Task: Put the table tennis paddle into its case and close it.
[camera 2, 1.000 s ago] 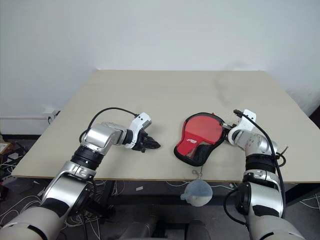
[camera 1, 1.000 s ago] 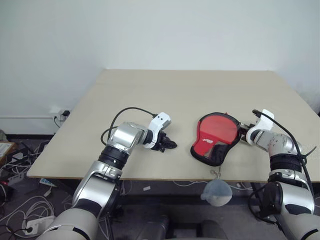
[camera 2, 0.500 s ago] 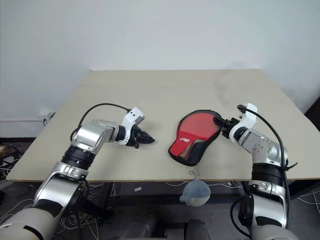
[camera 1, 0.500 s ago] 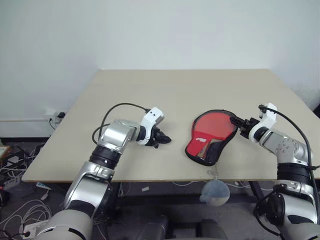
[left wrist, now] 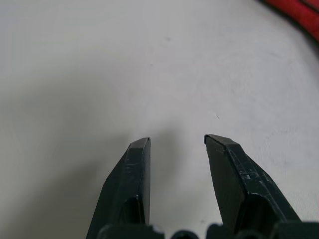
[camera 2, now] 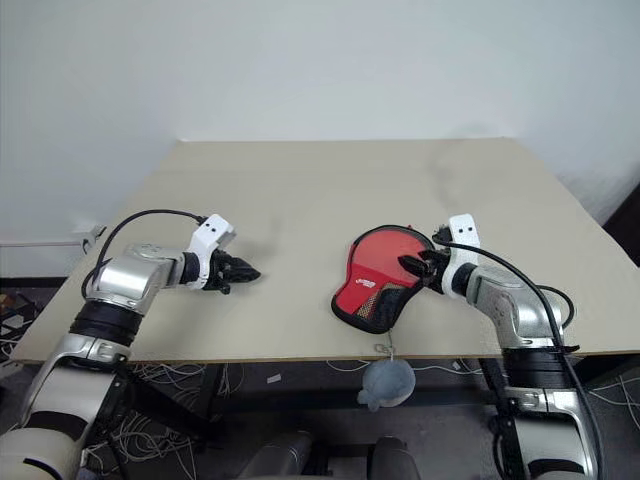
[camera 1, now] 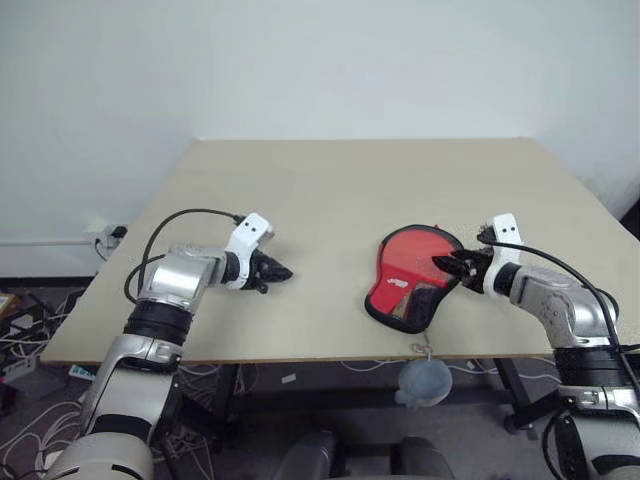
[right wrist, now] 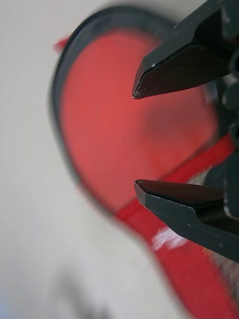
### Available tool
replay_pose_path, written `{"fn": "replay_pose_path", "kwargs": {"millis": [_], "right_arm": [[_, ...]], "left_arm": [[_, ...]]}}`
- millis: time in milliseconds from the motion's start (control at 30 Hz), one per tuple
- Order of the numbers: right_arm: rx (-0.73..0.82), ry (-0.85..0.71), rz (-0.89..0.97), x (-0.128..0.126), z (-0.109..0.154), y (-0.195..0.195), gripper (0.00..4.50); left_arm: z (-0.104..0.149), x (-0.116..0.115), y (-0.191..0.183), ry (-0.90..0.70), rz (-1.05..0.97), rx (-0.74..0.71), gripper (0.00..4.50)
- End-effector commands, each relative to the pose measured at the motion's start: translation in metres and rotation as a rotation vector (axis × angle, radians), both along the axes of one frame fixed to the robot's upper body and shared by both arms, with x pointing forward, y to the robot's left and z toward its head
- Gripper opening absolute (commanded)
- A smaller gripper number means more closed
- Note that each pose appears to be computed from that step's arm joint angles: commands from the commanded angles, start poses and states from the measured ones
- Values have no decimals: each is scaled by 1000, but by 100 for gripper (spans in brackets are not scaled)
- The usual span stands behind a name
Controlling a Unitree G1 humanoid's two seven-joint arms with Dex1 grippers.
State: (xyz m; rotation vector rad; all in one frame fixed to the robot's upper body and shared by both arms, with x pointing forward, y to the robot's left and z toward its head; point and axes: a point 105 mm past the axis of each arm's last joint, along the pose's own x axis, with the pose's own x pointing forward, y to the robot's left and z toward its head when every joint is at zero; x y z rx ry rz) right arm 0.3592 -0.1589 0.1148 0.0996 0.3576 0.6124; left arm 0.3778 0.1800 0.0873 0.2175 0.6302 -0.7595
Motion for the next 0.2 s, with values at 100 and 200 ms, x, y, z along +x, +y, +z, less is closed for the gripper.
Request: {"fn": "replay_pose_path", "kwargs": {"millis": [100, 200], "right_arm": [[105, -73, 142, -20, 41, 42, 279], [78, -74, 138, -23, 42, 36, 279]], "left_arm": [[10, -2, 8, -25, 6, -19, 176], [9, -5, 8, -25, -17, -13, 176]]}}
